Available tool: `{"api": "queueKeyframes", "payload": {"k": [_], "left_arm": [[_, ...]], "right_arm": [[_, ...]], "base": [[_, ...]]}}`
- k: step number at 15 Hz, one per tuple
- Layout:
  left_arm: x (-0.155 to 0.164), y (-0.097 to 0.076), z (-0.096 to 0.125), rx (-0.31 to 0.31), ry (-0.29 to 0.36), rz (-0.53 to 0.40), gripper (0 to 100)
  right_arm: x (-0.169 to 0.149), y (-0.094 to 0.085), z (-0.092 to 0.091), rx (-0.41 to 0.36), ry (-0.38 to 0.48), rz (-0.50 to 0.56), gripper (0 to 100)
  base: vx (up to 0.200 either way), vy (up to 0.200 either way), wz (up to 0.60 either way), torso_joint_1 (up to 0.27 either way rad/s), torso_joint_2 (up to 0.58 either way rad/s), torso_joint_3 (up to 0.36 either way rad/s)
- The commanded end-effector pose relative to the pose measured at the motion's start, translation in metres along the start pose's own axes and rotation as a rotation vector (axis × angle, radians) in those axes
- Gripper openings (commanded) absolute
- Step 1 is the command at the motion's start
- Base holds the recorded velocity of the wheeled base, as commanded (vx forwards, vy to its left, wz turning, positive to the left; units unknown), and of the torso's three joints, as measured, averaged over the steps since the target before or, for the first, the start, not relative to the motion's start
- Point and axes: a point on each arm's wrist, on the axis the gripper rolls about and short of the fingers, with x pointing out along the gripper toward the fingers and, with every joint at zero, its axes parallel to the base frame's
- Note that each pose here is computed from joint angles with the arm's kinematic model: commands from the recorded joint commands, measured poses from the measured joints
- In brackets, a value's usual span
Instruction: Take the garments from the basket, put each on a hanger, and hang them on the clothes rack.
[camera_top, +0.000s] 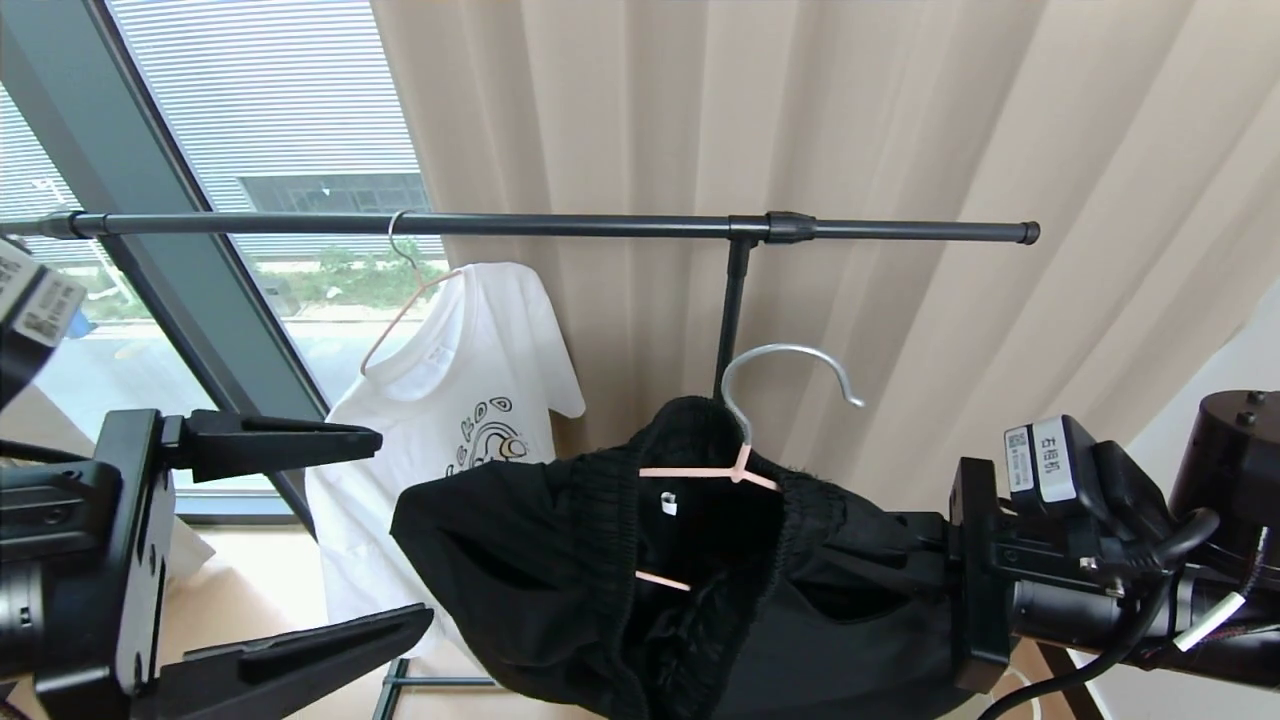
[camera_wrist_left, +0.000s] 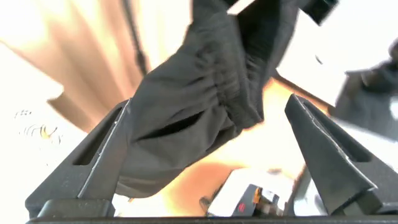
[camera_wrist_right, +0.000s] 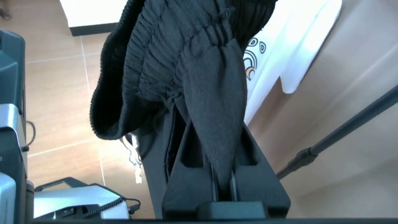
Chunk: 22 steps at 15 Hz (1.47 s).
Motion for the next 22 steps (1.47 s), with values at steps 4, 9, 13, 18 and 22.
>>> {"api": "queueKeyframes", "payload": {"k": [4,9,13,18,22], "left_arm": [[0.047,0.025,-0.012,0.149,0.106,-0.114,100],[0.075,0.033,-0.028,0.176,0.128,-0.236,100],[0.09,0.039,-0.029,0.178,0.13,-0.276,100],[0.1,0.034,-0.024,0.193,0.119,-0.318,100],[0.103,0.029,-0.025,0.195,0.122,-0.341,100]], "right_arm": [[-0.004,0.003,-0.004,-0.021,0.007,0.003,0],[-0.005,0.006,-0.006,-0.04,0.011,0.016,0],[-0.003,0.013,-0.007,-0.064,0.007,0.063,0],[0.001,0.02,-0.005,-0.069,0.0,0.103,0],[0.001,0.02,-0.004,-0.071,-0.005,0.103,0]], "base": [[0.0,0.0,0.0,0.0,0.0,0.0],[0.0,0.0,0.0,0.0,0.0,0.0],[0.0,0.0,0.0,0.0,0.0,0.0],[0.0,0.0,0.0,0.0,0.0,0.0],[0.0,0.0,0.0,0.0,0.0,0.0]]}}
